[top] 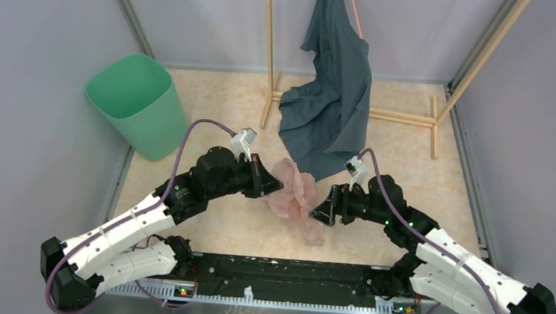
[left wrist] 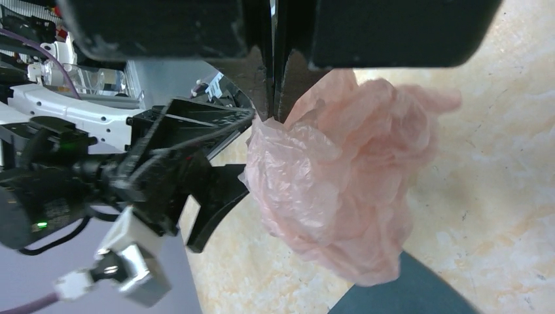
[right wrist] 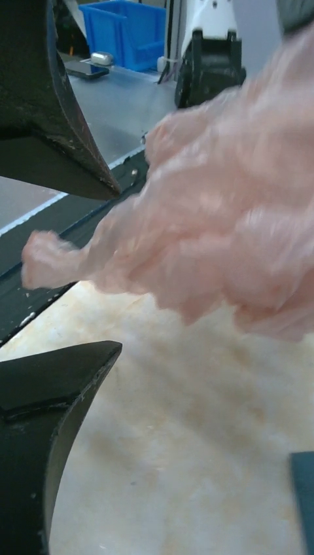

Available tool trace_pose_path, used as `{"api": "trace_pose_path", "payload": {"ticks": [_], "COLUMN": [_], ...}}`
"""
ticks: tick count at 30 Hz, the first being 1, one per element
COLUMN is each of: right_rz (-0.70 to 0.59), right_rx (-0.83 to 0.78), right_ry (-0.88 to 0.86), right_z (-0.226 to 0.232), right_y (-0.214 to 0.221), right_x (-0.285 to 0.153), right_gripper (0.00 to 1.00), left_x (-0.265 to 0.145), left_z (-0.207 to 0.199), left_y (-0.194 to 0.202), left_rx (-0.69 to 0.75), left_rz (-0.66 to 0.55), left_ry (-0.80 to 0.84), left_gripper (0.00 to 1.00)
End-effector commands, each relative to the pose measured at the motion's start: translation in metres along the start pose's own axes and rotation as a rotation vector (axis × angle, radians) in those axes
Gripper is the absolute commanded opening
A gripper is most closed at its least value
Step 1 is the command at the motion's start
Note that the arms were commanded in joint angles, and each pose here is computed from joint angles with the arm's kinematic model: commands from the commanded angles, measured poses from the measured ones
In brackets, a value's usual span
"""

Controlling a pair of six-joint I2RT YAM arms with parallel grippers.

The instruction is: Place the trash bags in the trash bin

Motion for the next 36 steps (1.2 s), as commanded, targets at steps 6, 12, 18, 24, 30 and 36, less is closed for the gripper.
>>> {"api": "trace_pose_path", "payload": {"ticks": [6, 12, 18, 24, 30, 36], "right_rz": [-0.003, -0.062, -0.024, 0.001, -0.009, 0.039], "right_rx": [0.177, 0.224, 0.217, 0.17, 0.141, 0.115], "right_ry": [-0.009, -0.062, 0.053, 0.067, 0.114, 0.13], "right_z": [-0.012, 0.006, 0.008, 0.009, -0.002, -0.016], "right_y": [0.046, 0.045, 0.052, 0.048, 0.038, 0.027], "right_x": [0.004, 0.016, 0.034, 0.03, -0.006, -0.029], "right_gripper": [0.86, 0.87, 0.82, 0.04, 0.0, 0.0], "left_x": [-0.003, 0.0, 0.001, -0.011, -0.048, -0.06], "left_z": [-0.014, -0.017, -0.017, -0.007, 0.021, 0.036], "left_y": [-0.003, -0.009, -0.01, -0.017, -0.041, -0.041], "left_rx": [-0.021, -0.088, -0.119, -0.11, -0.014, 0.067], "left_rz": [-0.01, -0.05, -0.057, -0.127, -0.285, -0.258], "left_ry": [0.057, 0.055, 0.053, -0.012, -0.281, -0.408], "left_gripper": [0.0, 0.0, 0.0, 0.0, 0.0, 0.0]}}
Point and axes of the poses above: each gripper's point midway between its finger pads, its own x axis out along the fingers, its own z axis along the line the jaws close on, y = z × x, the point moved 4 cm from there along -x, back along the fingers, and after that the axes turned 10 degrees about -x, right-handed, at the moved point
